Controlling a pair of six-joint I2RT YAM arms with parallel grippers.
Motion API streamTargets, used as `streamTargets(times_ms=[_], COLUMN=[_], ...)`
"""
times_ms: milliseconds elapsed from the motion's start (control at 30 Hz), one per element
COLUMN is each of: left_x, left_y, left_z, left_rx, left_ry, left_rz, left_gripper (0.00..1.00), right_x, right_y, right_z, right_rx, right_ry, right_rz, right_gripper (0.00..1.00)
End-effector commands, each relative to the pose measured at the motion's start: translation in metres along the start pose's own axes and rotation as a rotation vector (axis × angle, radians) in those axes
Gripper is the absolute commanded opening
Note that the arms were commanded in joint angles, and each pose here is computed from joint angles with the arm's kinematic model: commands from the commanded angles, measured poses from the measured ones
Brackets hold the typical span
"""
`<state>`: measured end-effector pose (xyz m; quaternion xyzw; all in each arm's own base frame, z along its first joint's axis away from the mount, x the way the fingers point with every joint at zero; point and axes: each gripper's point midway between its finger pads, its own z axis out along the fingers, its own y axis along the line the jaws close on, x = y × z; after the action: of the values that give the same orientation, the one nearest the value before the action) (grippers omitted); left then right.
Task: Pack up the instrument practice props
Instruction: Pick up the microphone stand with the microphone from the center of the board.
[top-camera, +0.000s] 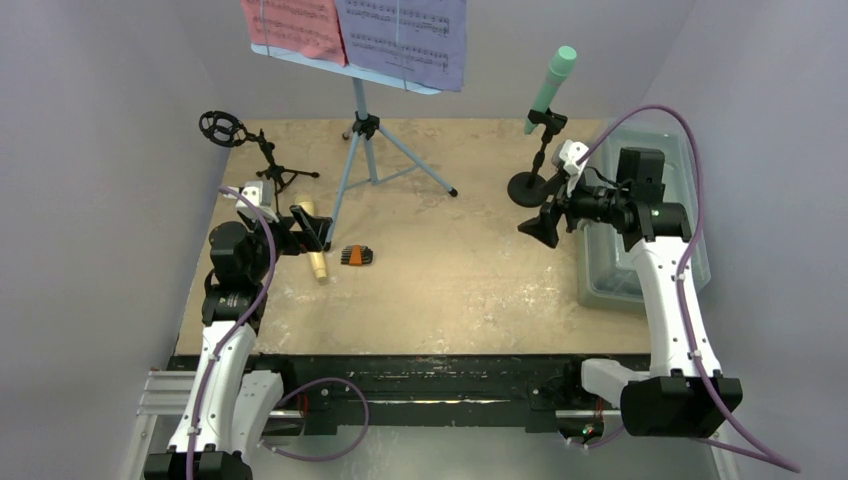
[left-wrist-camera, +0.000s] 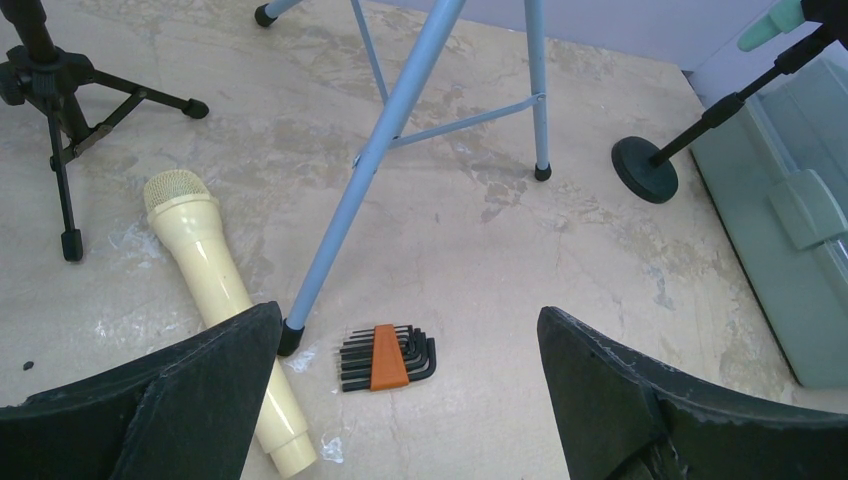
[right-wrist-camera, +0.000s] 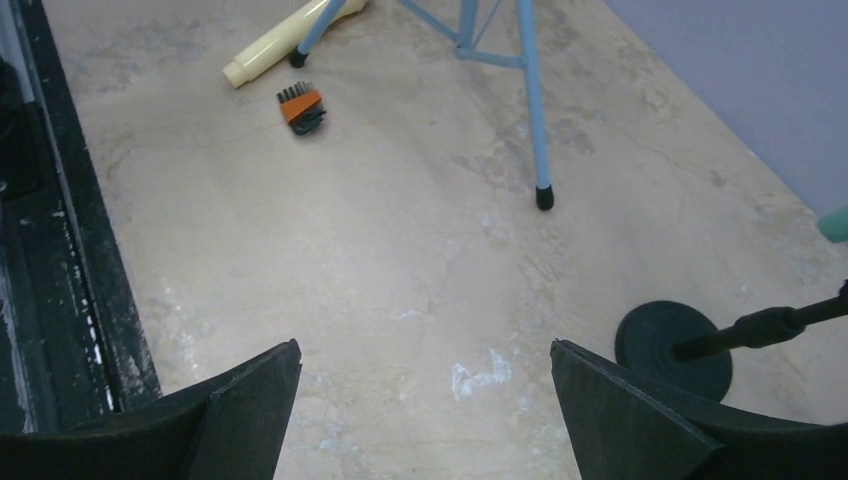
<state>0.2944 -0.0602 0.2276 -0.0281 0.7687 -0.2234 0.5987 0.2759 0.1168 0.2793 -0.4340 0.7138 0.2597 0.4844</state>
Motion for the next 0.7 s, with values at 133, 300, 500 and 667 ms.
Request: streamTargets(times_ms=[133,300,500,667], left_x=[-0.014,-0.013,-0.013,-0.013], left_y=[-0.010,-0.010,-0.010,-0.011], left_z=[-0.001,-0.001,-0.001,-0.001], left_rx=[0.038,0.038,0.038,0.042], left_ry=[-0.042,-0.040,-0.038,-0.038], left_rz=[0.010,0.011,0.011,0.010], left_gripper=[1.00,1.00,1.00,1.00], right_x=[-0.037,-0.050,-0.061,-0.067], right_y=[-0.027,-0.040,-0.062,-0.072], right_z=[-0.012,-0.018,-0.022,-0.023], right_rx=[0.094,0.153,0.247,0.277], right_ry=[-0.040,-0.042,-0.069,-0.090], right_rz=[-0.001,-0.008,0.044,0.064], right_gripper=[0.99,0.99,0.99,0.99])
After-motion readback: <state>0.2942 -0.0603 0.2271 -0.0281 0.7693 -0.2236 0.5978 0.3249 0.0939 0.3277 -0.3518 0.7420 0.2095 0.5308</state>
